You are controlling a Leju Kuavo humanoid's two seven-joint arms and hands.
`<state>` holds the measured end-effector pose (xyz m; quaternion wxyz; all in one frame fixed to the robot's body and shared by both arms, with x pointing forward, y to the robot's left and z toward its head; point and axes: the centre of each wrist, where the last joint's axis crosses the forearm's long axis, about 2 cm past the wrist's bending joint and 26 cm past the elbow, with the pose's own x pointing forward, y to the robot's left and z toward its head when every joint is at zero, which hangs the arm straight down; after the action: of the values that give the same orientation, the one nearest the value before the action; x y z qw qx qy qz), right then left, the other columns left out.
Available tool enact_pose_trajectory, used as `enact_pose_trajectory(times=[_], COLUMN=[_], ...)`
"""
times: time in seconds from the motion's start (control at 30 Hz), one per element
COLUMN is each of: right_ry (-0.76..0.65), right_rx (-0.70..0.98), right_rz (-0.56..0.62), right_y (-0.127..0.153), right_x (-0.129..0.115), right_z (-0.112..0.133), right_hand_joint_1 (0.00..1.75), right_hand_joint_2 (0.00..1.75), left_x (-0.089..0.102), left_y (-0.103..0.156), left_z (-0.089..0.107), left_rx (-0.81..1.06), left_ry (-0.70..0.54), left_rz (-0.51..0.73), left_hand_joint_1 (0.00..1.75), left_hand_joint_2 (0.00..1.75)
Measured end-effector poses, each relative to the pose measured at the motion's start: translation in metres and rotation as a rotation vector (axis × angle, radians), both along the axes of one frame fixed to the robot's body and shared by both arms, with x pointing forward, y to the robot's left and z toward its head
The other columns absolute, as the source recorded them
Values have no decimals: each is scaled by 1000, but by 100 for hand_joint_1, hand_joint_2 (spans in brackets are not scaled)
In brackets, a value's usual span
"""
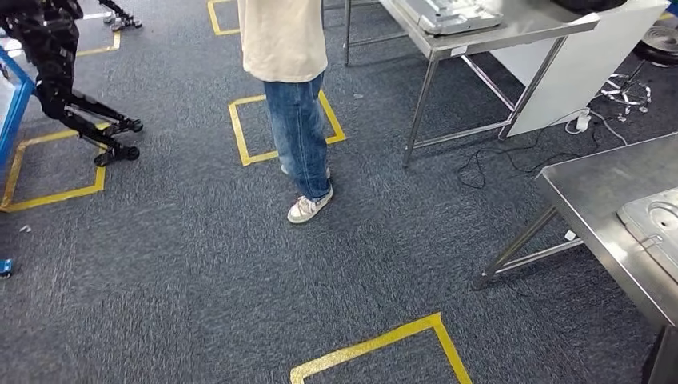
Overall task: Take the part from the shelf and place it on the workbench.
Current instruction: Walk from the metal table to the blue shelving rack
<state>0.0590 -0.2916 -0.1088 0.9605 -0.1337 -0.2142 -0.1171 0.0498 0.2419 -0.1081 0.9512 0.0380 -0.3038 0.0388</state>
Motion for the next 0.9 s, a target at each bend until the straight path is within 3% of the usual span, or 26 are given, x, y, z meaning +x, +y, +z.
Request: enact_pose_trajectory(times=[0.9], right_ry=[0], right_rx=[-5], right_rz=[14], right_y=[-1], right_x=[-1], right_z=[0], right_hand_joint_1=[0], right_hand_joint_2=[175], left_x=[2], left_y=[0], left_z=[0], left_rx=[2], left_ry=[-11], left_rz=[0], left_hand_joint_1=[0], left_hand_joint_2=[0])
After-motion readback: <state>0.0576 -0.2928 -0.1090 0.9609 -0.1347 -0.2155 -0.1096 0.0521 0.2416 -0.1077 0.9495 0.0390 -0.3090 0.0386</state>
